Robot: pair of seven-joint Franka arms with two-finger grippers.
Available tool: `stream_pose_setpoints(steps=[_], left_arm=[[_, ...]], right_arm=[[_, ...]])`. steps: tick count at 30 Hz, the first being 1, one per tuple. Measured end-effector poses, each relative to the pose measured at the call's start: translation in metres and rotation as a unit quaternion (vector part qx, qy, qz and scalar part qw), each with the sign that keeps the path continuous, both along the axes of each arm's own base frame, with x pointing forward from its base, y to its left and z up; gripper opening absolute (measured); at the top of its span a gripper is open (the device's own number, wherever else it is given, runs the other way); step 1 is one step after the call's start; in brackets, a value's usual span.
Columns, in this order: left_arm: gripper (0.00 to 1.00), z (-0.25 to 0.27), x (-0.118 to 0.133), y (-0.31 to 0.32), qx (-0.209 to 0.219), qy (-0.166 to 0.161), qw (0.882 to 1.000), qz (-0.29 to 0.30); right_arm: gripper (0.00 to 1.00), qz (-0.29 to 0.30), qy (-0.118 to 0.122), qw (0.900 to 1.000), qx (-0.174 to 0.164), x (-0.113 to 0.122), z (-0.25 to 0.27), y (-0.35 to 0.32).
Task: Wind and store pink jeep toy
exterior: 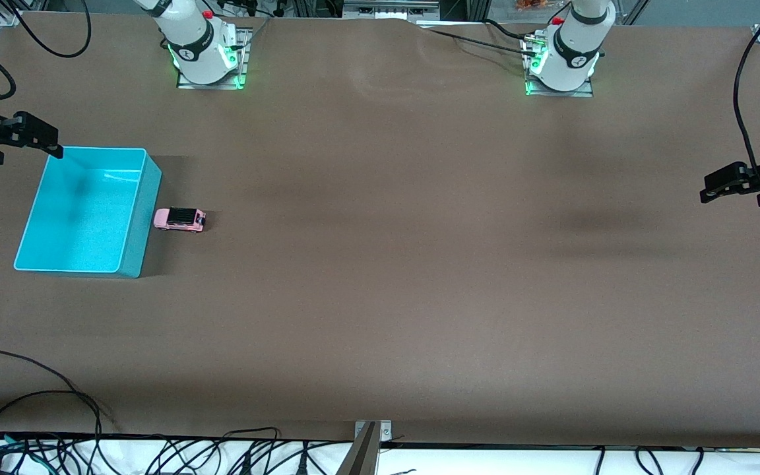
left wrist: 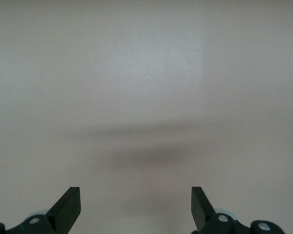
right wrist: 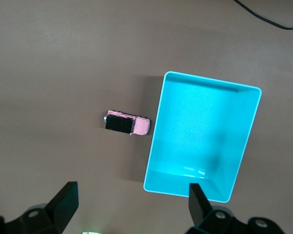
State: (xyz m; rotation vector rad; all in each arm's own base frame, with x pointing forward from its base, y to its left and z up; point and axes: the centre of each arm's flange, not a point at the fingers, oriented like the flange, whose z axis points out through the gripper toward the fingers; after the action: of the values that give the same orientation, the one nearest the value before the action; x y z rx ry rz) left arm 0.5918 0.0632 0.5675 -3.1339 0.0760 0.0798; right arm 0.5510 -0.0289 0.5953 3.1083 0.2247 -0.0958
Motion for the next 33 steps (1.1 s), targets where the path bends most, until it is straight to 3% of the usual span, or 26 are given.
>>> stream_pose_setpoints(steps=[7, 25, 33], left_arm=[[1.00, 0.003, -0.001, 0.002, 0.001, -0.002, 1.000, 0.002], [1.00, -0.005, 0.000, 0.003, -0.001, 0.004, 1.000, 0.002], [1.00, -0.005, 0.002, 0.003, -0.001, 0.000, 1.000, 0.002]], right_arm=[[1.00, -0.002, 0.014, 1.000, 0.002, 0.000, -0.028, -0.002], [1.00, 0.010, -0.008, 1.000, 0.008, -0.001, -0.094, 0.011], [1.00, 0.011, -0.005, 1.000, 0.008, -0.008, -0.131, 0.012]])
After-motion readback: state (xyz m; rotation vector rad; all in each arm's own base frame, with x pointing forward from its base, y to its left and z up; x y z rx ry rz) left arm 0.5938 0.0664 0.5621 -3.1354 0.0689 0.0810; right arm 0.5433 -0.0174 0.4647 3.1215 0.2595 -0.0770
